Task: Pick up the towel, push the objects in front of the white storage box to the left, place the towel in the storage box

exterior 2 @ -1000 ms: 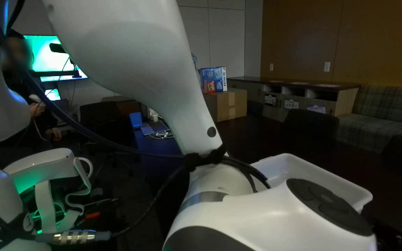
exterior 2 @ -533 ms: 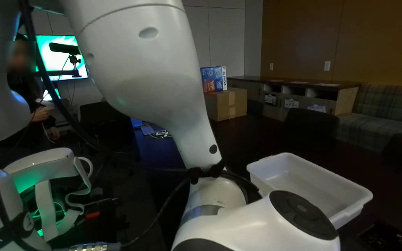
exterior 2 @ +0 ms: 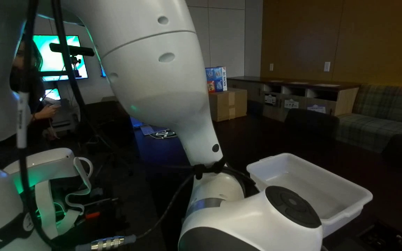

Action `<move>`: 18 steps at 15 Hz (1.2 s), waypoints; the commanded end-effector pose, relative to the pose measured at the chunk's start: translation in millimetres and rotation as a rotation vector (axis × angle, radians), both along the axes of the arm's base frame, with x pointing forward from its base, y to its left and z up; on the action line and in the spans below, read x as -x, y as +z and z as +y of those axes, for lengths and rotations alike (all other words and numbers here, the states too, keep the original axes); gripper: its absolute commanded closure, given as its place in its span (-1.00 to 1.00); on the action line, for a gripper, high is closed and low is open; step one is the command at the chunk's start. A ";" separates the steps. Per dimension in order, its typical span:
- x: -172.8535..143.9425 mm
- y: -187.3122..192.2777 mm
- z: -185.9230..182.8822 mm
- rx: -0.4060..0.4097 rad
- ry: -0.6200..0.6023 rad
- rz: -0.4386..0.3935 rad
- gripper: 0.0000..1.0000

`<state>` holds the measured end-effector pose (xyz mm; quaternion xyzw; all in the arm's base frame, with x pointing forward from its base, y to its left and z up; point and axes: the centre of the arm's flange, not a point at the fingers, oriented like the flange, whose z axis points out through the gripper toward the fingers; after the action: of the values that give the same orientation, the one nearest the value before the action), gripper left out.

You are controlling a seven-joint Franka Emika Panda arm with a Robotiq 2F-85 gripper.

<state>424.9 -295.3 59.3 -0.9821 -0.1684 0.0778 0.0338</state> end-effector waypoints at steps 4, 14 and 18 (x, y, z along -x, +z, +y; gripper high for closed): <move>-4.1 1.7 44.8 -0.025 0.006 -0.019 0.85; -13.3 6.5 79.2 -0.067 -0.058 -0.051 0.85; -15.2 3.9 97.1 -0.046 -0.134 -0.060 0.85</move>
<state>442.2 -222.3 58.8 -0.9872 -0.1355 0.0545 0.0642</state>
